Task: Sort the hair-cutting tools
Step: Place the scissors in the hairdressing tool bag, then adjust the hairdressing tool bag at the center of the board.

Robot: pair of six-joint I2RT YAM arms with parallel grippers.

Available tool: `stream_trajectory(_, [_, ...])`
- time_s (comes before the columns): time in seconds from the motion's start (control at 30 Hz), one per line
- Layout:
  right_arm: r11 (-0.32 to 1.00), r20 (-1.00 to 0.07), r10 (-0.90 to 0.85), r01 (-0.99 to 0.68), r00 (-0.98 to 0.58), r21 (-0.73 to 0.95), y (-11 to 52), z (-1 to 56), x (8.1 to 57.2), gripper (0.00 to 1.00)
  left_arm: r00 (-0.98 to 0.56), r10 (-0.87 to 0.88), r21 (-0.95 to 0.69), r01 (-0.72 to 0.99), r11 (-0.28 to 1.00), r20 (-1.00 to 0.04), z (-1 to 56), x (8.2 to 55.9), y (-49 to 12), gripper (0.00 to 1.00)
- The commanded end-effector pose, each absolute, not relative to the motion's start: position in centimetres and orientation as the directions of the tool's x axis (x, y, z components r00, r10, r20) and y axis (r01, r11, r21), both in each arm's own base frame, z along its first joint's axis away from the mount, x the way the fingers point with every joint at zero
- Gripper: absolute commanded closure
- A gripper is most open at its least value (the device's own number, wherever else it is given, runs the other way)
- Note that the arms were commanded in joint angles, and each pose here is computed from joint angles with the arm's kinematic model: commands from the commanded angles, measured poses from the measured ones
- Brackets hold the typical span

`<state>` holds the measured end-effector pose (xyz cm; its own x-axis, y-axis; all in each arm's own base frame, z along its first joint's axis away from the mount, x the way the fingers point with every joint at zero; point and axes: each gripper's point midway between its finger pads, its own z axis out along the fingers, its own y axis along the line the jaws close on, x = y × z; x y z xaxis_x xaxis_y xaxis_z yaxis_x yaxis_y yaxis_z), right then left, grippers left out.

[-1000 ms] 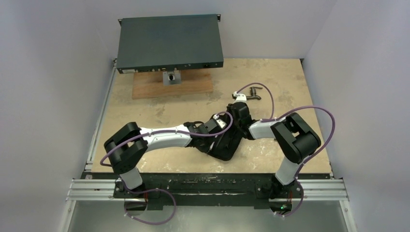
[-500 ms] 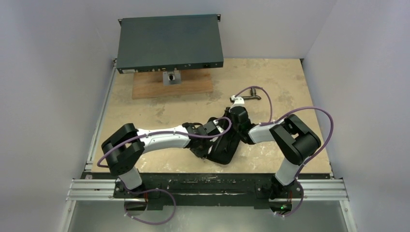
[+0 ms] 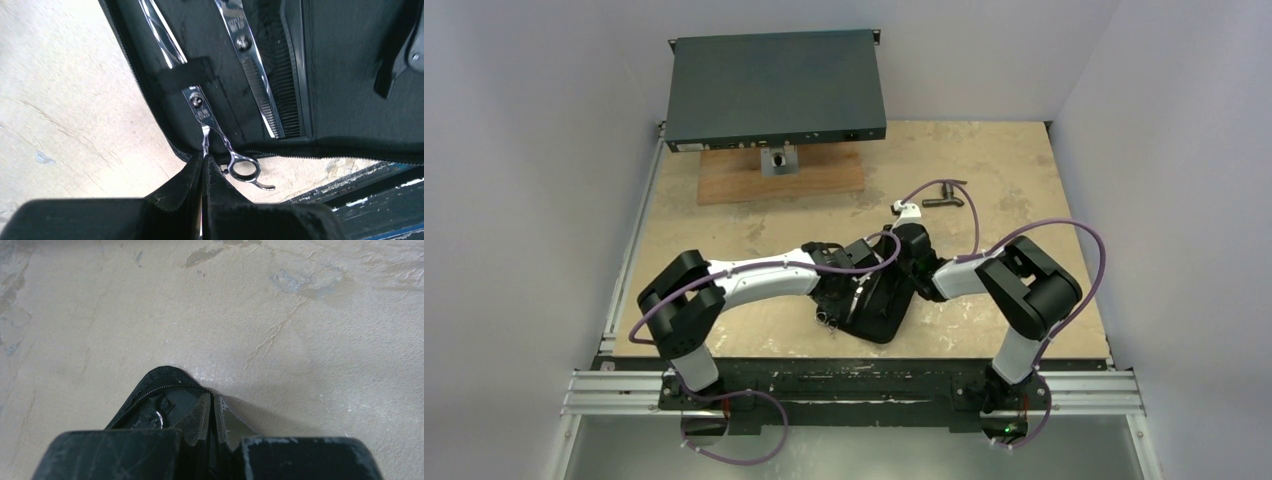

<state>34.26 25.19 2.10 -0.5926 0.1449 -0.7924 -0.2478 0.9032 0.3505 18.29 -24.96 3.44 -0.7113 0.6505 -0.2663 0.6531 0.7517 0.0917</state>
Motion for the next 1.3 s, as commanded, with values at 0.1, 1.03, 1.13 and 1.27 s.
stream_trajectory(0.1, [0.917,-0.679,0.038,-0.245,-0.733,0.315,24.8,-2.9,30.3,1.00,-0.690,0.643,0.121,0.645,0.755,-0.332,5.0,21.0,-26.4,1.00])
stream_trajectory(1.03, [0.931,-0.680,0.101,-0.172,-0.726,0.323,23.8,-2.1,30.3,0.69,-0.717,0.316,-0.010,0.410,0.912,-0.621,6.6,18.8,-23.9,0.54])
stream_trajectory(1.13, [0.920,-0.699,0.150,-0.159,-0.700,0.357,23.8,0.3,30.6,0.57,-0.706,0.262,-0.022,0.366,0.930,-0.658,7.9,19.9,-23.3,0.51])
stream_trajectory(1.27, [0.909,-0.727,0.233,-0.120,-0.646,0.399,23.4,4.7,31.2,0.49,-0.698,0.184,-0.058,0.309,0.949,-0.692,9.1,21.2,-23.1,0.48])
